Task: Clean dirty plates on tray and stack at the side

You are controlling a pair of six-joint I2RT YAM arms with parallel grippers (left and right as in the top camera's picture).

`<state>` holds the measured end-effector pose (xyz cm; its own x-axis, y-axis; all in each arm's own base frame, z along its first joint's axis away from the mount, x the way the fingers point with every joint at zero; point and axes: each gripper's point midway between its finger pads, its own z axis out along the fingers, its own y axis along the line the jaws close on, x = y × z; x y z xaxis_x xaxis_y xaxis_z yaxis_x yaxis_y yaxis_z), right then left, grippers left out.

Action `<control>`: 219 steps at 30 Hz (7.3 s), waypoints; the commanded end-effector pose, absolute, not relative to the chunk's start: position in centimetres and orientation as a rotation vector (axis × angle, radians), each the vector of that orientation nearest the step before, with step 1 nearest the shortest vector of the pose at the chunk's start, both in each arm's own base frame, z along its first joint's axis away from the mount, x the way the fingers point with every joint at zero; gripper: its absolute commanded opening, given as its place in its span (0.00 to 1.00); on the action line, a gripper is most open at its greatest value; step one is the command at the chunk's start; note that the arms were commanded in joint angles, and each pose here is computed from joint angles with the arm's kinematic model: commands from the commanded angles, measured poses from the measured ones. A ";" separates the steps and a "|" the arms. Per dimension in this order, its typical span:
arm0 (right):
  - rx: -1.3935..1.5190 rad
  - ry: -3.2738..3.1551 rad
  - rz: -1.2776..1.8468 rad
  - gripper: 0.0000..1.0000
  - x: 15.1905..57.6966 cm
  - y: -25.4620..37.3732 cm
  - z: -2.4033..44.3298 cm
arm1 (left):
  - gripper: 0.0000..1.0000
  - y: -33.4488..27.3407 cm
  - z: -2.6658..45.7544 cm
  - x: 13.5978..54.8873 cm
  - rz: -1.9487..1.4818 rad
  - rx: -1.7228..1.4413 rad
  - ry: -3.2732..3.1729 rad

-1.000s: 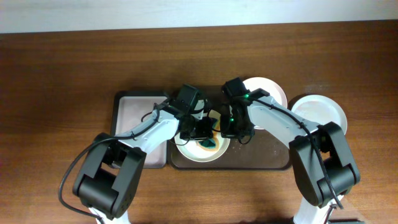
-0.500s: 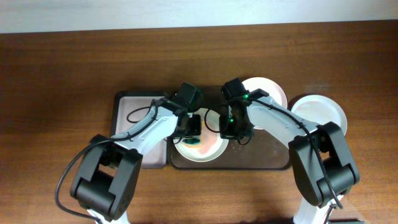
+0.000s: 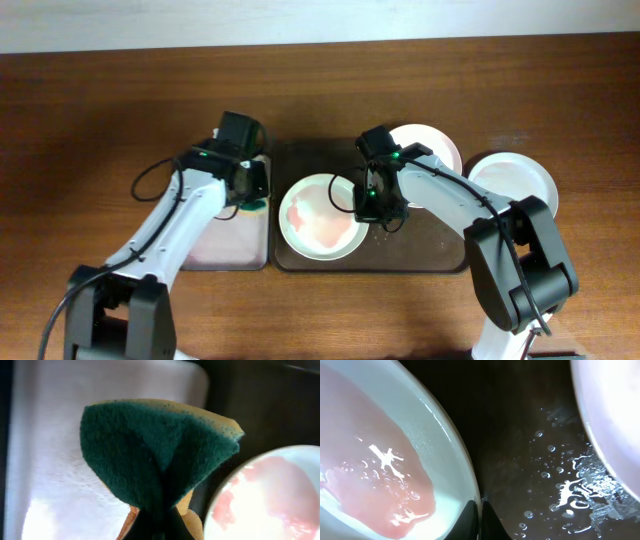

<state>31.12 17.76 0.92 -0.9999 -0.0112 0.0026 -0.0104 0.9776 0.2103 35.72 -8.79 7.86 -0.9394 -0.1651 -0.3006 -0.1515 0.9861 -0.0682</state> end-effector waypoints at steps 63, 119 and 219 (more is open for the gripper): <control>-1.682 -2.926 0.358 0.04 26.4 -19.1 13.1 | 0.41 -5.8 -0.7 30.4 -0.005 -0.049 3.057; -0.150 -3.251 -0.259 0.40 37.9 4.7 1.9 | 0.89 -6.1 1.0 32.4 0.000 -0.050 3.035; -0.006 -3.050 -0.376 0.04 31.5 9.9 -0.6 | 0.00 -1.3 16.6 35.7 0.491 -0.164 2.461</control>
<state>32.84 10.12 0.44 -0.9996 0.0052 0.0288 0.0129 0.9615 0.2745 35.31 -1.48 14.65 -0.8392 0.0196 -0.5434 -0.1883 0.9270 0.3242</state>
